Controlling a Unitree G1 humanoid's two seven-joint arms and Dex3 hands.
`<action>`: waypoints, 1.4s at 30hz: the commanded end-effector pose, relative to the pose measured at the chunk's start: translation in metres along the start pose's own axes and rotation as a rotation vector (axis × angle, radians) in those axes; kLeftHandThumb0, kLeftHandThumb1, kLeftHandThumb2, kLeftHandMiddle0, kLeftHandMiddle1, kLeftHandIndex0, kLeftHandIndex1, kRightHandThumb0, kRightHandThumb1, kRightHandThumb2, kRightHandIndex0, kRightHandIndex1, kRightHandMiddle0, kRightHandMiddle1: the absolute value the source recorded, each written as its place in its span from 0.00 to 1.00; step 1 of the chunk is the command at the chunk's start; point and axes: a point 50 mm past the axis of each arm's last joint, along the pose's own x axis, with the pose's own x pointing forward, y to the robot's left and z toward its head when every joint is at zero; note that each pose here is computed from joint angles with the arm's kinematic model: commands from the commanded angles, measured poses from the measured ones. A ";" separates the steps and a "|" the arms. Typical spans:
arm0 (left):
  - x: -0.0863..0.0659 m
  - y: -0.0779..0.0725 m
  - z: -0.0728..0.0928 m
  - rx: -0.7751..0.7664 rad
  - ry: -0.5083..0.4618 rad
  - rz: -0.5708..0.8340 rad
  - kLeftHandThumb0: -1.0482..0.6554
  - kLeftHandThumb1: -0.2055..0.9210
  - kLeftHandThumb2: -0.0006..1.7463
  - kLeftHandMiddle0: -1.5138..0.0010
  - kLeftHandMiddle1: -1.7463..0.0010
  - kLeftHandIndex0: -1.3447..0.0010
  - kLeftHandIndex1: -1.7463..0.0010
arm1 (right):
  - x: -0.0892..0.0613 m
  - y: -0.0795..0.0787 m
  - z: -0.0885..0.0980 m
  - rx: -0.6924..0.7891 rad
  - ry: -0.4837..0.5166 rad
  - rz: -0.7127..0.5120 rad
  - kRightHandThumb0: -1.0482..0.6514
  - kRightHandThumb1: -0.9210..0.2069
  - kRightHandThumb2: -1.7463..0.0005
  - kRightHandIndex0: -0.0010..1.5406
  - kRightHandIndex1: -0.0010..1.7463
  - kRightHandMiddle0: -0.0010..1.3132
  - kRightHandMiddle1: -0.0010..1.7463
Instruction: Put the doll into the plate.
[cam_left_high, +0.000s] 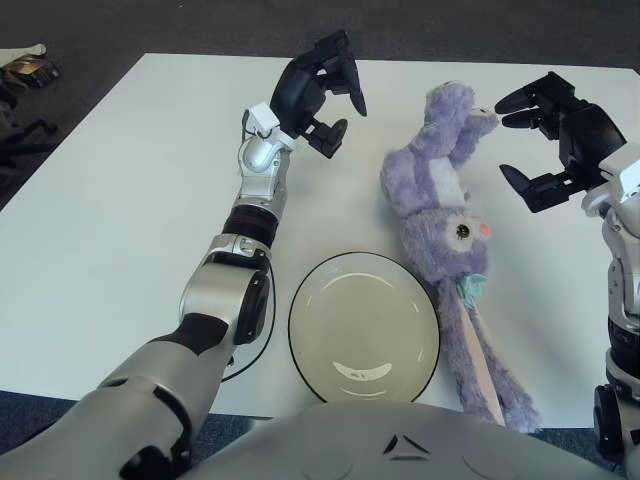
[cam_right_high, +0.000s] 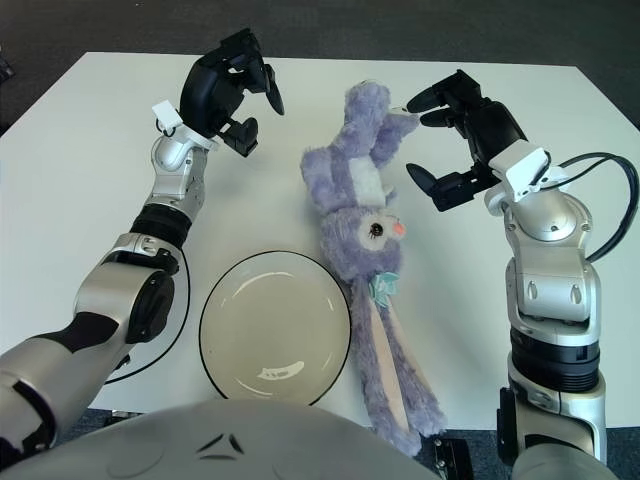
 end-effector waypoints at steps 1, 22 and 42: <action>-0.003 0.001 -0.002 -0.001 0.015 -0.002 0.61 0.21 0.86 0.37 0.25 0.50 0.00 | -0.003 0.001 -0.002 -0.020 0.001 -0.003 0.55 0.76 0.21 0.05 0.58 0.10 0.78; -0.007 0.002 -0.010 -0.046 0.058 0.021 0.61 0.41 0.77 0.51 0.09 0.69 0.00 | -0.013 0.009 0.002 0.275 0.245 0.141 0.40 0.44 0.37 0.15 0.66 0.00 0.70; -0.007 0.000 -0.024 -0.114 0.235 -0.115 0.30 0.83 0.41 0.95 0.33 0.95 0.19 | -0.021 0.012 0.008 0.062 0.236 0.124 0.23 0.26 0.55 0.01 0.50 0.00 0.53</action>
